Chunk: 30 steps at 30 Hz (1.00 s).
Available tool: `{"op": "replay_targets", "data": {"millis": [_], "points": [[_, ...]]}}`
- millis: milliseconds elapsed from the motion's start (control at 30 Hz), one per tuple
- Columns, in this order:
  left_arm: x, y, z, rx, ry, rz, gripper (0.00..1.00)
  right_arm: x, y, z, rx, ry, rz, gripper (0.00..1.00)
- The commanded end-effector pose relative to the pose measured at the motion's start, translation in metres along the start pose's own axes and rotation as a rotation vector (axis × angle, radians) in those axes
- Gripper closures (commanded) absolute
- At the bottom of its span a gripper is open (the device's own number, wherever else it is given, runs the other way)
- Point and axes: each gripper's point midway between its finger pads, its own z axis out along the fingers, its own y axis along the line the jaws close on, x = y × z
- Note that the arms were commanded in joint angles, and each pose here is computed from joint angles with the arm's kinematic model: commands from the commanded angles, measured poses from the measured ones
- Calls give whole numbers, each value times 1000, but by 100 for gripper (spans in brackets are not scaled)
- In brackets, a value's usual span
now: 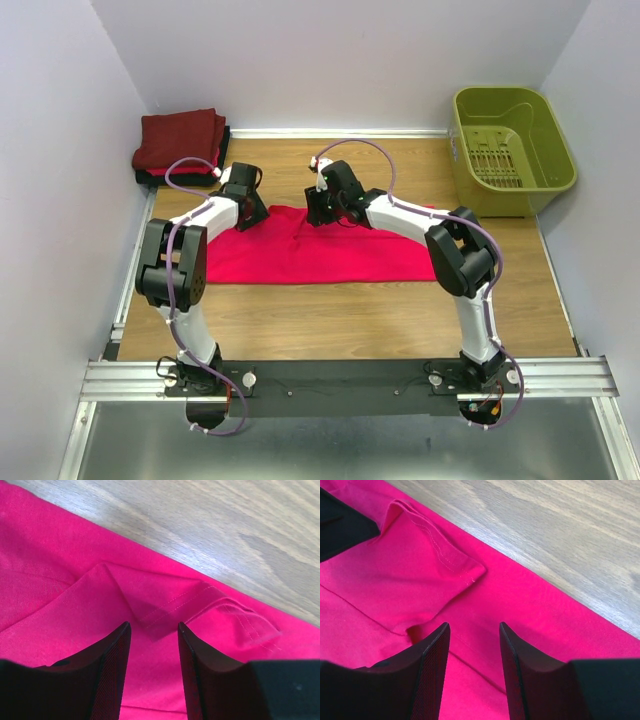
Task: Fold and stack the t-shirts
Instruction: Fold the tshirt
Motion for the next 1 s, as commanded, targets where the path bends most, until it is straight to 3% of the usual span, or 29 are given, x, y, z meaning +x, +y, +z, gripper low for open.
{"op": "replay_targets", "data": {"millis": [0,367,600,967], "points": [[-3,1,6,-31,-11,8,50,-13,-2,-7,11,-40,-23,48],[-1,-7,7,-1,-4,1,66,-14,-2,-1,3,-37,-25,48],[-5,-9,3,9,-19,13,100,-18,0,6,-4,-41,-21,48],[-40,-6,-17,-28,-108,56,100,-26,-2,30,-58,-39,88,50]]}}
